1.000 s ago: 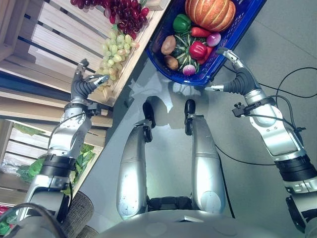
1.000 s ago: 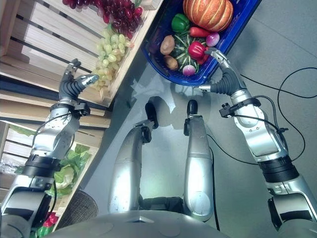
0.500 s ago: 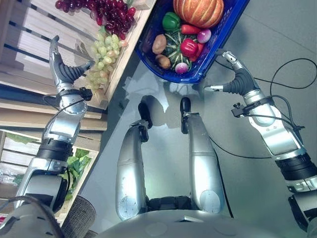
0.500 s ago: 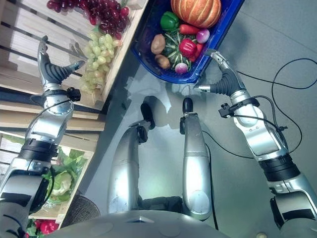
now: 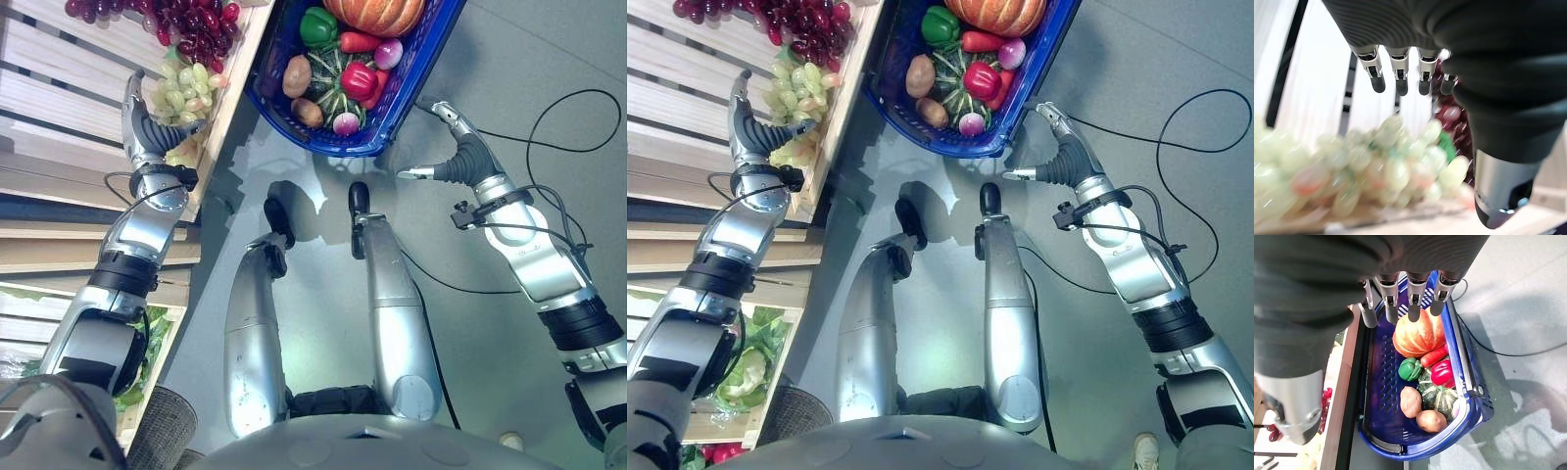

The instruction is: Pick up fruits and vegetables into the basket

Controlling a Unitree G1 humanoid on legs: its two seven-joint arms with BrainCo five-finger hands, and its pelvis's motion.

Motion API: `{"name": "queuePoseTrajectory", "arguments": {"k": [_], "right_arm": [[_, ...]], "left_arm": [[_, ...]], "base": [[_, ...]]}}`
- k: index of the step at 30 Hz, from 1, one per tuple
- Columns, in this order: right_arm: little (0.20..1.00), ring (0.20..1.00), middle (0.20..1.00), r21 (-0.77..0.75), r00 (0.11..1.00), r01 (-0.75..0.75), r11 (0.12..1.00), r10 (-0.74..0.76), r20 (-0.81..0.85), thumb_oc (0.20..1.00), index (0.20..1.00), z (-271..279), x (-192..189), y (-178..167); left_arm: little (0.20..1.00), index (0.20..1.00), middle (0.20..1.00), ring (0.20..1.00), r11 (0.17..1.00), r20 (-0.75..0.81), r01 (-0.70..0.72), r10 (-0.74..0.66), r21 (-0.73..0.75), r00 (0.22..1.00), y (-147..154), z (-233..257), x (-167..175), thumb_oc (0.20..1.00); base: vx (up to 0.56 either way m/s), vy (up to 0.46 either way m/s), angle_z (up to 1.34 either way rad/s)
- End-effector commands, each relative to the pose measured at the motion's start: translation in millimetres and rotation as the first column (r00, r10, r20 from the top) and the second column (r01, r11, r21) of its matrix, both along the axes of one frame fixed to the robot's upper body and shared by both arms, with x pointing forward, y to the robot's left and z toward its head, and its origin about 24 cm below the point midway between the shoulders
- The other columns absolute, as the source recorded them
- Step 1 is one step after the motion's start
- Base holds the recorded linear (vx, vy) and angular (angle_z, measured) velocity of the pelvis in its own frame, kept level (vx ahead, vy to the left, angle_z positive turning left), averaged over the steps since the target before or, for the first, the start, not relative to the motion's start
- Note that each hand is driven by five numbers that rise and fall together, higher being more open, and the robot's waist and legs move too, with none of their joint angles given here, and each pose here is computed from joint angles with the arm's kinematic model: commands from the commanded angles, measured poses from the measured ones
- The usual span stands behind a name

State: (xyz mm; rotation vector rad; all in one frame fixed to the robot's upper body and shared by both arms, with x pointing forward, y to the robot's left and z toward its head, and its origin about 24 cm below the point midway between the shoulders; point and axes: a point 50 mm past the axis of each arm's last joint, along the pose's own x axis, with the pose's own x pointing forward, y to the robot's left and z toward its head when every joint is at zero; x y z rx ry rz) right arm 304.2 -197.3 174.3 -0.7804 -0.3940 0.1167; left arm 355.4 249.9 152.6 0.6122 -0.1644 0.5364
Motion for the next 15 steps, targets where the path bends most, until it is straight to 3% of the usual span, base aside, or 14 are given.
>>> {"name": "queuePoseTrajectory", "arguments": {"k": [1,15], "right_arm": [[1.0,1.0,1.0,0.062,0.995,-0.052,0.997,0.047,0.083,1.0,1.0,11.9,-5.0,7.7],[1.0,1.0,1.0,0.12,0.992,-0.066,0.991,0.052,0.119,1.0,1.0,22.5,-3.5,0.8]], "left_arm": [[1.0,1.0,1.0,1.0,0.997,-0.043,-0.063,0.061,-0.051,0.997,10.7,-13.0,-1.7,1.0],[1.0,1.0,1.0,1.0,0.949,-0.179,-0.282,0.255,-0.145,0.95,41.4,-28.4,0.8,1.0]], "base": [[0.0,0.0,0.0],[0.0,0.0,0.0]]}}
